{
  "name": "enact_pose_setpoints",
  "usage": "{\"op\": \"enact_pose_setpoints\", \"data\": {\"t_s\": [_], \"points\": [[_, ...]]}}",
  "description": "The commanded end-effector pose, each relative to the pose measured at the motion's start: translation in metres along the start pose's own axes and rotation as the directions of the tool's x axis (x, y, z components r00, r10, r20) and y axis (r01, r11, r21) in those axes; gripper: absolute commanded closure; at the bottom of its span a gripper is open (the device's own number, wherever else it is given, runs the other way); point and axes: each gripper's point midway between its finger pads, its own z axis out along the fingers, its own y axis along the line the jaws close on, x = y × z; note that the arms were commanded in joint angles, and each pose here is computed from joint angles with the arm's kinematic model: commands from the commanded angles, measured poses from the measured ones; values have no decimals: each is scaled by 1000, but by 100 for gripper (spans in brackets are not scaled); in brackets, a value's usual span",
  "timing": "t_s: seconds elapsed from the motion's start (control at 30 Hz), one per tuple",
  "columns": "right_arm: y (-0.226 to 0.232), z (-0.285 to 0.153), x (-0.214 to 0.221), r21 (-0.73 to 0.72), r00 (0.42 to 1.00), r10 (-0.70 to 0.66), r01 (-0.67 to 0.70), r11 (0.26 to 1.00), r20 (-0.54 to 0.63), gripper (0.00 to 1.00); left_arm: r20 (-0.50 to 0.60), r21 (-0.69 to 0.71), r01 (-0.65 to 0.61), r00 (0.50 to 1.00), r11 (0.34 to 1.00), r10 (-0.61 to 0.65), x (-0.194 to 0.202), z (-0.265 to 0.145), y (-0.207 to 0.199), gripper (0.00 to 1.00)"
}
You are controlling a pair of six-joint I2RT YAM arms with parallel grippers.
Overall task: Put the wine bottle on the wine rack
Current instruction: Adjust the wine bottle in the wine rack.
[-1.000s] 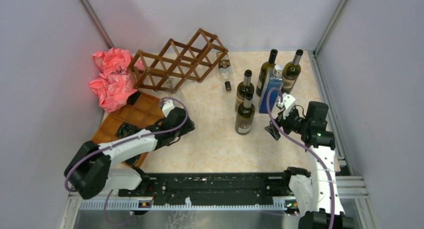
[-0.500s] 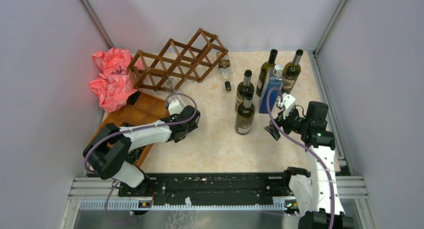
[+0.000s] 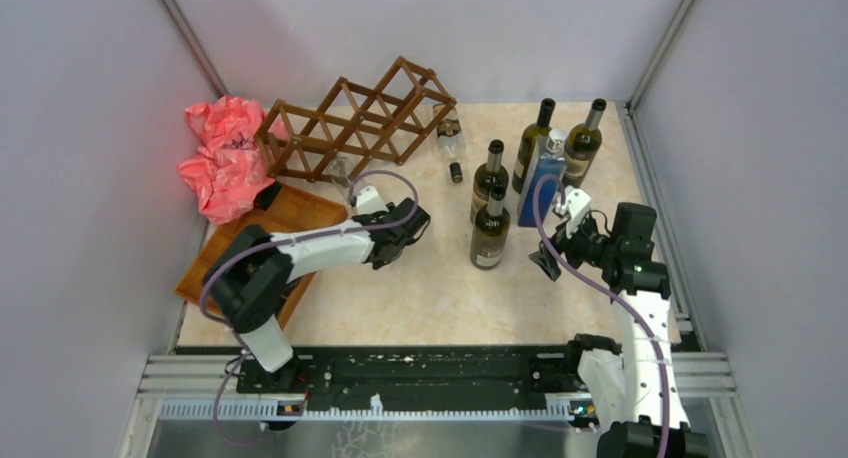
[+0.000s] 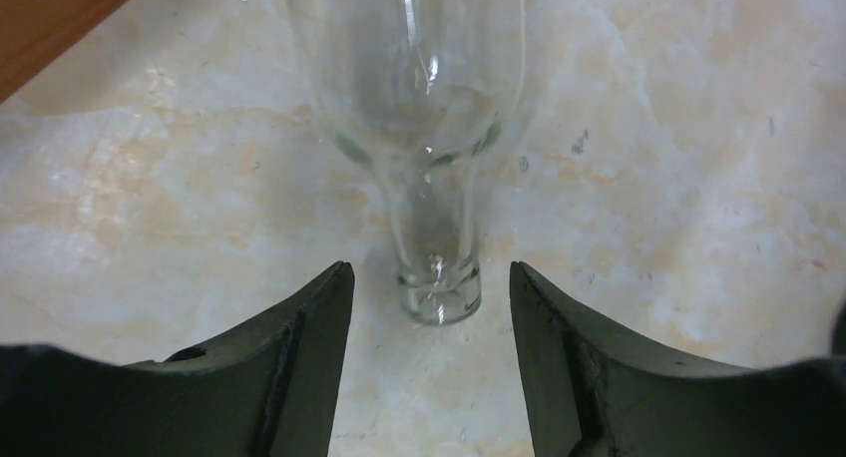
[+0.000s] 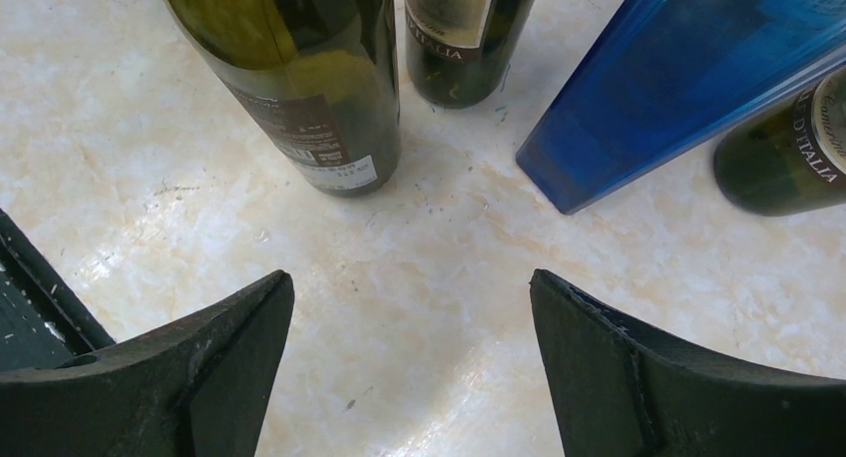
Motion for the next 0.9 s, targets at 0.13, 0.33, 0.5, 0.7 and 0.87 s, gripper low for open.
{"op": "enact_pose_setpoints", "data": {"t_s": [0.13,0.33,0.5,0.7,0.87], "points": [[-2,1,-8,4,998,-47,47,999,29,13,15,-237,-78,996,968,84,14,30,18,38],[-2,1,-9,3,998,-48,48,999,31,13,51,-250,-111,991,962,128,15,42,23,55],[-2,0,-9,5,998,-50,49,999,31,13,104,-283,-157,976,946,193,2,43,29,86],[-2,1,-8,2,998,-48,47,999,30,13,159,-302,-189,957,935,244,-22,36,31,95],[-2,1,-8,1,999,-46,46,999,29,13,207,-289,-176,948,941,241,-46,34,29,95]]}}
